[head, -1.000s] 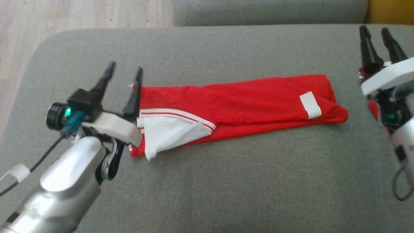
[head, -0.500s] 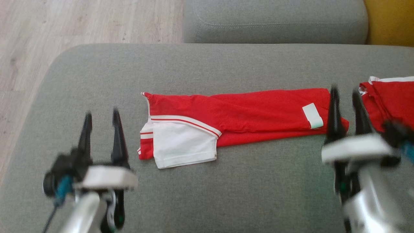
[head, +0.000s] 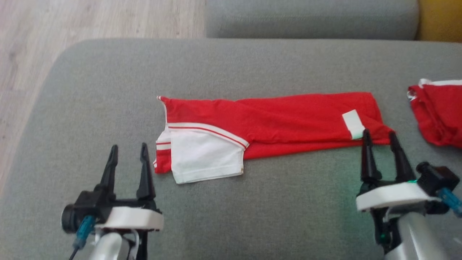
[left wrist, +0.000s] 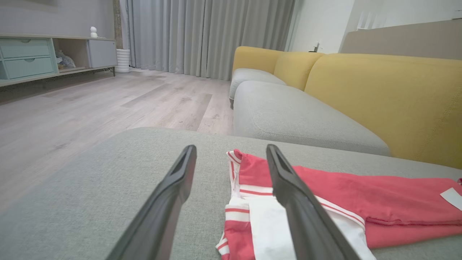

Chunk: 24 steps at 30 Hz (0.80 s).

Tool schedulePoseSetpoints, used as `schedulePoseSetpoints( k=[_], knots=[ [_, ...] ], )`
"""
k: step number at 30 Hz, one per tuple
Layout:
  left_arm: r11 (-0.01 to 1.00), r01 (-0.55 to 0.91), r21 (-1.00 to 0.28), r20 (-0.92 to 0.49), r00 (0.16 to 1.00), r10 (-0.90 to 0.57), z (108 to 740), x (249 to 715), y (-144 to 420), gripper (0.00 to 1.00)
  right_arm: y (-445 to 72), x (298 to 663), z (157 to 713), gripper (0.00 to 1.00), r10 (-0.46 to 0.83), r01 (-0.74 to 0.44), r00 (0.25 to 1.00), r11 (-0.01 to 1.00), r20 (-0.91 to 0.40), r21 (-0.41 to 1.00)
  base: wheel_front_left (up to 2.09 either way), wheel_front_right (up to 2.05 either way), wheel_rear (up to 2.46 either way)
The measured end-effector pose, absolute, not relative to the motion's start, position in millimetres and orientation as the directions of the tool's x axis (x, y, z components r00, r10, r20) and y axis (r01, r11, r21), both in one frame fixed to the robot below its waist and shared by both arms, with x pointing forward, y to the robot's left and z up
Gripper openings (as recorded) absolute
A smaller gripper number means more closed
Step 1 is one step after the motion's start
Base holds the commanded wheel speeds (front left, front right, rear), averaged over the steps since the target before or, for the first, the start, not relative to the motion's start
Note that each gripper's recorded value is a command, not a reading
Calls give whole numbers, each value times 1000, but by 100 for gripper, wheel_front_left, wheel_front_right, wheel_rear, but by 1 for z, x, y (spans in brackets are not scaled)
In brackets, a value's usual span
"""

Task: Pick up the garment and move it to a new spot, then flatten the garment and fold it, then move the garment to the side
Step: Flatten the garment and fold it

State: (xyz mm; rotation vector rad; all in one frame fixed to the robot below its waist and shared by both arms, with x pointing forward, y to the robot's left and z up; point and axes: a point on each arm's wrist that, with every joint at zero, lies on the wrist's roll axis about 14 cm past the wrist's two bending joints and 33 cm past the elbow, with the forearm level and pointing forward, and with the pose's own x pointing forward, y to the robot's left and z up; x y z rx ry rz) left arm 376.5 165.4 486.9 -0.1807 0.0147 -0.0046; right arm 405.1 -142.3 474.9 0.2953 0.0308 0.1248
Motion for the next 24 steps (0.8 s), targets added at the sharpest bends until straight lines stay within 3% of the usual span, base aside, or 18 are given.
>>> schedulePoseSetpoints(
  k=[10, 16, 24],
  knots=[
    [985, 26, -171, -28, 999, -31, 476, 406, 164, 100, -181, 469, 417, 100, 11, 26, 967, 990, -256, 142, 0, 0, 0],
    [987, -1, -160, -73, 997, -11, 460, 406, 172, 100, -194, 476, 373, 100, -50, 116, 914, 983, -403, 139, 0, 0, 0],
    [988, -14, -151, -62, 998, 5, 463, 409, 179, 100, -182, 478, 358, 100, -15, 85, 882, 988, -471, 129, 0, 0, 0]
  ],
)
